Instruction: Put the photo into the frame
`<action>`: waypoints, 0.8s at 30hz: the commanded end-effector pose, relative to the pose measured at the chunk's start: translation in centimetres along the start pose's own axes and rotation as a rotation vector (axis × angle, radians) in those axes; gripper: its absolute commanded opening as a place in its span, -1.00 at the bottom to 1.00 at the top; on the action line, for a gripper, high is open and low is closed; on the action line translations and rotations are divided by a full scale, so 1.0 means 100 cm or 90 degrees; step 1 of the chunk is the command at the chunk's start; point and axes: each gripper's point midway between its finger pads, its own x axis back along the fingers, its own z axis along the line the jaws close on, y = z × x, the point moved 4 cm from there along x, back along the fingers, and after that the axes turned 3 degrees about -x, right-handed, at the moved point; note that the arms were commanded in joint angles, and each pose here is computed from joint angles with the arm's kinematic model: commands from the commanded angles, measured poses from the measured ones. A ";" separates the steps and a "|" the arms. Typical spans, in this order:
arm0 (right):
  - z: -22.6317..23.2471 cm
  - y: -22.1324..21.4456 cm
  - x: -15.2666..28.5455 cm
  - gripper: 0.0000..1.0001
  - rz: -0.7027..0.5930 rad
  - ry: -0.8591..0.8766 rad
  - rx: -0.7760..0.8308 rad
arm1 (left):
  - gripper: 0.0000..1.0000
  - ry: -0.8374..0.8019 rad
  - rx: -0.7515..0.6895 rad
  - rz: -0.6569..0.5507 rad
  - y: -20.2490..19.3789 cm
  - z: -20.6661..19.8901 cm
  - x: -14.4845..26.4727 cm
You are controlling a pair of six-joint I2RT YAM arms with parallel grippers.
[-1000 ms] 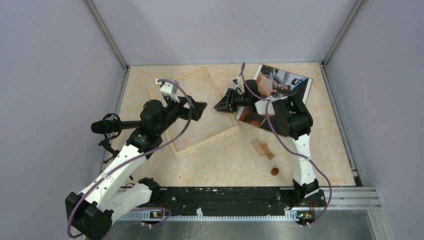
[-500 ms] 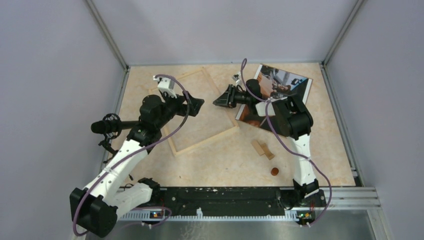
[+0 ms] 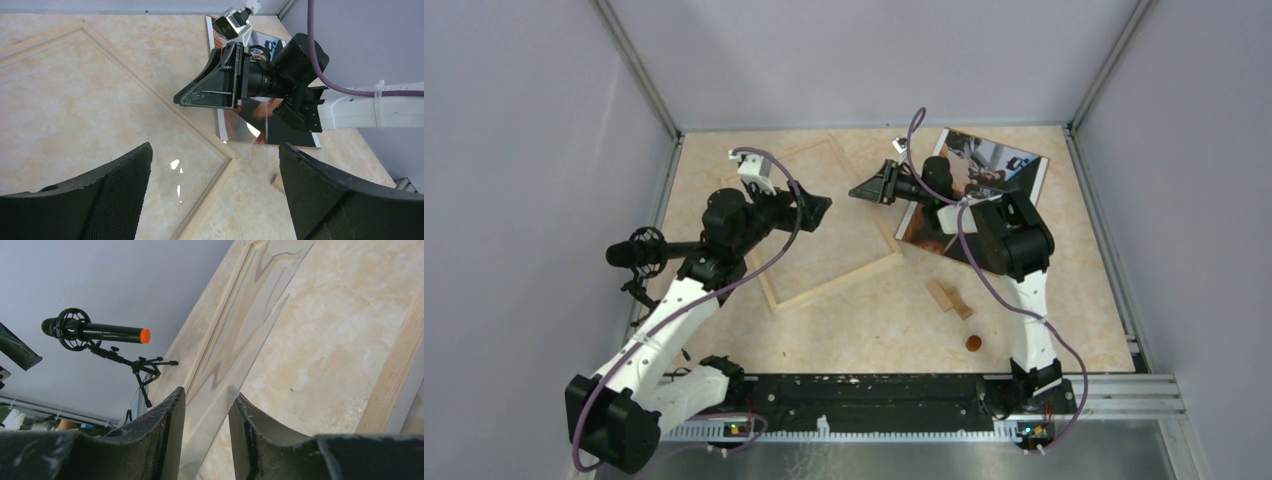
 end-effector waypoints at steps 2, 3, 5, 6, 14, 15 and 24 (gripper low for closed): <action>0.048 0.033 0.001 -0.26 -0.051 0.079 0.115 | 0.96 -0.027 -0.004 -0.055 0.027 -0.011 0.001; 0.050 0.033 0.001 -0.26 -0.054 0.085 0.122 | 0.96 -0.028 -0.004 -0.056 0.028 -0.011 0.001; 0.056 0.035 0.002 0.37 -0.062 0.097 0.139 | 0.96 -0.028 -0.003 -0.056 0.027 -0.011 0.001; 0.051 0.056 0.000 -0.89 -0.152 0.056 0.137 | 0.96 -0.028 -0.003 -0.055 0.027 -0.011 0.001; 0.095 0.021 0.017 -1.00 0.011 0.156 -0.066 | 0.96 -0.028 -0.004 -0.057 0.028 -0.011 0.002; 0.093 0.022 0.018 -1.00 0.007 0.152 -0.072 | 0.96 -0.028 -0.004 -0.057 0.028 -0.011 0.002; 0.062 0.018 0.019 -1.00 -0.004 0.084 -0.121 | 0.96 -0.030 -0.004 -0.060 0.030 -0.010 0.002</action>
